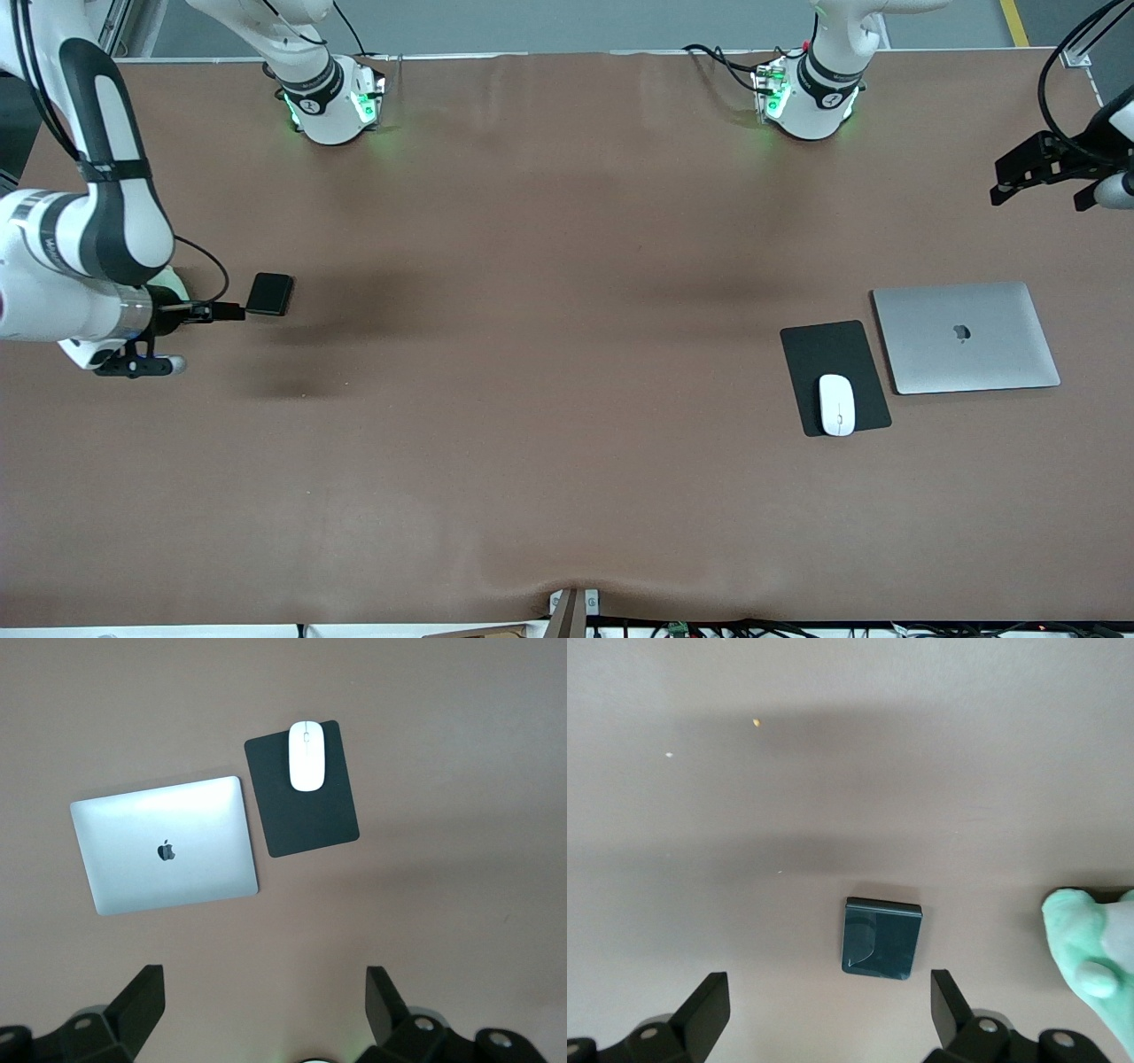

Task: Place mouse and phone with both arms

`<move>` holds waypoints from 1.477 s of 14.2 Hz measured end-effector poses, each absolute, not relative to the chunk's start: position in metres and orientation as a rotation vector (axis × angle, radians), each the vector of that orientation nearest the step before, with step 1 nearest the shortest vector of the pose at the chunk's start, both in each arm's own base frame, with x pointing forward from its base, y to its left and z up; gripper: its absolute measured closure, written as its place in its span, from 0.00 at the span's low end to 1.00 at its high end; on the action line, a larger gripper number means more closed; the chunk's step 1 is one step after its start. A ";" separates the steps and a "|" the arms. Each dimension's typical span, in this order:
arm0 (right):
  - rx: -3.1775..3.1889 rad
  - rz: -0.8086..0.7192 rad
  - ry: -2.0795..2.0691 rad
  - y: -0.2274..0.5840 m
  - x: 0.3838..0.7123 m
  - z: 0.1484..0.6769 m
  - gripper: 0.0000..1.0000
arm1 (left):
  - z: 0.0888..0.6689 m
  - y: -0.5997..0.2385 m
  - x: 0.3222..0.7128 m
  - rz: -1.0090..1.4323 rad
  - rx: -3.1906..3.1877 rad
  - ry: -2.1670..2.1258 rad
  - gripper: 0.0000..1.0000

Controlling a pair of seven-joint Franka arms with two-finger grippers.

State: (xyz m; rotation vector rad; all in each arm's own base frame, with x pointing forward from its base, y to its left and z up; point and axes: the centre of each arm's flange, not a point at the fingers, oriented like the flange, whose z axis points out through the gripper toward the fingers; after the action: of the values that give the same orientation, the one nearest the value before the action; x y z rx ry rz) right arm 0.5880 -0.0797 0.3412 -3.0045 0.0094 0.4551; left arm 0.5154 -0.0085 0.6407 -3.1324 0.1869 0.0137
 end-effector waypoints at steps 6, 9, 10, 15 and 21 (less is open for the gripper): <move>-3.037 0.315 -0.083 -0.053 0.626 0.409 0.00 | 0.650 -0.014 0.513 0.008 -3.132 0.193 0.00; -3.038 0.302 -0.115 -0.045 0.645 0.456 0.00 | 0.647 -0.014 0.515 0.021 -3.132 0.191 0.00; -3.043 0.269 -0.118 -0.046 0.650 0.470 0.00 | 0.646 -0.014 0.515 0.031 -3.132 0.191 0.00; -3.064 0.215 -0.154 -0.038 0.655 0.522 0.00 | 0.639 -0.014 0.517 0.068 -3.131 0.191 0.00; -3.078 0.205 -0.138 -0.039 0.638 0.565 0.00 | 0.640 -0.015 0.518 0.069 -3.131 0.193 0.00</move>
State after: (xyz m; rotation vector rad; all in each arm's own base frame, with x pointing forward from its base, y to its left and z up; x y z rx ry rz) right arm 0.6377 -0.0386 0.5655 -3.0781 -0.1384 0.2051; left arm 0.5181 -0.0150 0.6399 -3.1310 0.1930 0.0693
